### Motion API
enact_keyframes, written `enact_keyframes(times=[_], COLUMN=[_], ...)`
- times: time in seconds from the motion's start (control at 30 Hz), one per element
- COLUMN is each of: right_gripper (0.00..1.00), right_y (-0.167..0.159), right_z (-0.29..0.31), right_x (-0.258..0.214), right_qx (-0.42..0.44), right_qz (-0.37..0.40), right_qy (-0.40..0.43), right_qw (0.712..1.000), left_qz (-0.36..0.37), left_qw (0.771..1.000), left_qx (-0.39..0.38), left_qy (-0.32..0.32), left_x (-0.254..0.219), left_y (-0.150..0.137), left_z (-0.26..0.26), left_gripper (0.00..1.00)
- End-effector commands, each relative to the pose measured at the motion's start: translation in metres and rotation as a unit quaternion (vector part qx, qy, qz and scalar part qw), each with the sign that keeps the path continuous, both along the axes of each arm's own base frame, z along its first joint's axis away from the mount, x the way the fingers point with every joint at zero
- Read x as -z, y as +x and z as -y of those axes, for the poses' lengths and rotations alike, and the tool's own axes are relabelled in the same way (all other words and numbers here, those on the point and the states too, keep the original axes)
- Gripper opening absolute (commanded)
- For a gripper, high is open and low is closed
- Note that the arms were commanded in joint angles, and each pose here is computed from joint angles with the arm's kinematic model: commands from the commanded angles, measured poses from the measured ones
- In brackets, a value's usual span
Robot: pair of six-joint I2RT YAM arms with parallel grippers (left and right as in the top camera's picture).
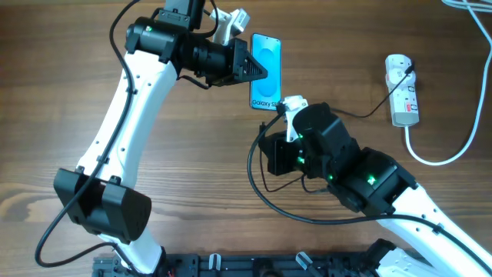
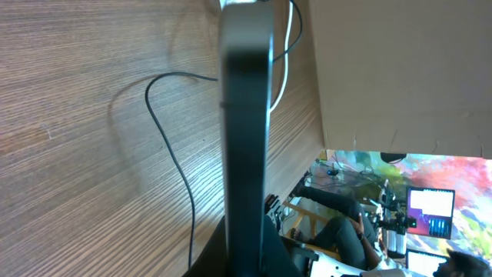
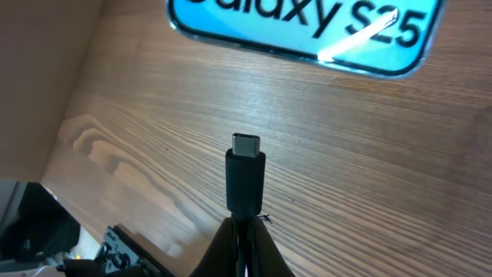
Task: Plug charger to phone and switch on socket
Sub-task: 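Lift the plug and bring it below the phone's bottom port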
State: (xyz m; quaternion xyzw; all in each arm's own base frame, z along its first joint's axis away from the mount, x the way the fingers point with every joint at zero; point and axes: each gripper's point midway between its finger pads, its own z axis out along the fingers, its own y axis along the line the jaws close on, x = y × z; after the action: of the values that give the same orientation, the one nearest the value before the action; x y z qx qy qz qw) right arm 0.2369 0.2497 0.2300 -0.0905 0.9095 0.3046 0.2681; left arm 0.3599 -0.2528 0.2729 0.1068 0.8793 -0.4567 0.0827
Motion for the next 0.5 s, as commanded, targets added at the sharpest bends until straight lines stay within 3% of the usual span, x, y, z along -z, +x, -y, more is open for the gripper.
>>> enact_keyframes(times=[0.0, 0.3, 0.47], right_gripper=[0.05, 0.05, 0.04], right_y=[0.013, 0.009, 0.014], right_z=[0.008, -0.007, -0.01], right_x=[-0.007, 0.008, -0.008], right_qx=[0.031, -0.006, 0.0], right_qz=[0.004, -0.03, -0.017], right_qy=[0.009, 0.017, 0.031], right_qw=[0.999, 0.999, 0.999], left_qz=[0.036, 0.034, 0.053], left_qw=[0.999, 0.999, 0.998], left_qx=[0.023, 0.027, 0.039], left_qy=[-0.009, -0.016, -0.015], left_x=[-0.014, -0.016, -0.016], left_y=[-0.006, -0.008, -0.008], left_z=[0.001, 0.003, 0.002], left_gripper=[0.04, 0.04, 0.04])
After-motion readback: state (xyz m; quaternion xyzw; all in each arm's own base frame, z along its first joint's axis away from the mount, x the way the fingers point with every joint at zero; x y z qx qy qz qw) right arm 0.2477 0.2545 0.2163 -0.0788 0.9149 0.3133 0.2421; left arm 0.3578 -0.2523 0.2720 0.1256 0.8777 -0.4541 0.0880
